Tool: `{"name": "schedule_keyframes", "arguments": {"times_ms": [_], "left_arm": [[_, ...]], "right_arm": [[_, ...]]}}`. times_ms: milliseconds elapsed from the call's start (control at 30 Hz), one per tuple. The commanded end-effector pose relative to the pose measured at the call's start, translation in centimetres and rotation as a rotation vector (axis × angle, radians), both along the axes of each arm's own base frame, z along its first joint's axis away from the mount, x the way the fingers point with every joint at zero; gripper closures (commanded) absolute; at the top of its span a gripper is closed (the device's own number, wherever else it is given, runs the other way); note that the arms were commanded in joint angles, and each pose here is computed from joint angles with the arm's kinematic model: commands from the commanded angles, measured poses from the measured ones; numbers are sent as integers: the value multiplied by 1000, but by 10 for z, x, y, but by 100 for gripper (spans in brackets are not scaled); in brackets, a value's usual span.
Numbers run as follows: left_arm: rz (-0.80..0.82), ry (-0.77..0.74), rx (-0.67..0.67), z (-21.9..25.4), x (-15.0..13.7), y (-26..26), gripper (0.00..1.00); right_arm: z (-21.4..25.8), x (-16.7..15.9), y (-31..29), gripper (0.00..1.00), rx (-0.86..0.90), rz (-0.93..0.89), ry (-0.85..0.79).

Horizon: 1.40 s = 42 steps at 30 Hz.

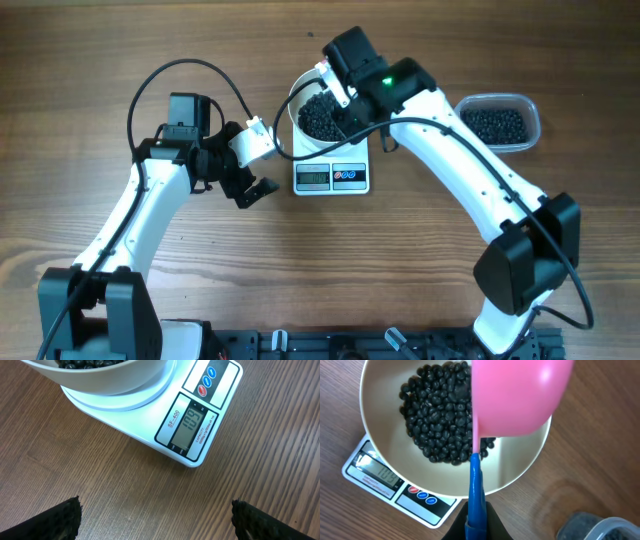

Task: Scoop item into bowl and weigh 150g on scale
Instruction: 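Tip the scoop over the white bowl to pour the beans, then return the scoop to the tub and scoop up black beans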

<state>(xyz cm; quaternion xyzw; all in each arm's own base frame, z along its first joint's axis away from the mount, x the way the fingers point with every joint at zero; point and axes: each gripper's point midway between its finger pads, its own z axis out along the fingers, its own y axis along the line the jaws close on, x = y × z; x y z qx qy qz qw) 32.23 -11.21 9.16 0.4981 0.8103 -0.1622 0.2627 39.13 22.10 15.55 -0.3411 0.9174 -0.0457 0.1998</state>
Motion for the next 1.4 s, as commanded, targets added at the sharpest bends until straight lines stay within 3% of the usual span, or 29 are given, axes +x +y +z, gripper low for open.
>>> {"name": "schedule_keyframes", "arguments": {"times_ms": [0,200,333,533,733,933,1367], "left_arm": [[-11,14,-18,-3,-3,-2,0],[-11,13,-18,-3,-3,-2,0],[-11,13,-18,-3,-3,-2,0],[-11,14,-18,-3,-3,-2,0],[-11,14,-18,-3,-3,-2,0],[-11,14,-18,-3,-3,-2,0],[-11,14,-18,-3,-3,-2,0]], "right_arm": [[23,7,-6,96,-25,-7,-79],[29,15,-8,96,5,-27,-95],[51,25,-21,96,114,-58,-68],[86,35,-103,96,207,-265,-16],[101,16,-210,96,185,-515,4],[72,-4,-273,96,145,-648,119],[-38,-30,-289,96,3,-666,394]]}}
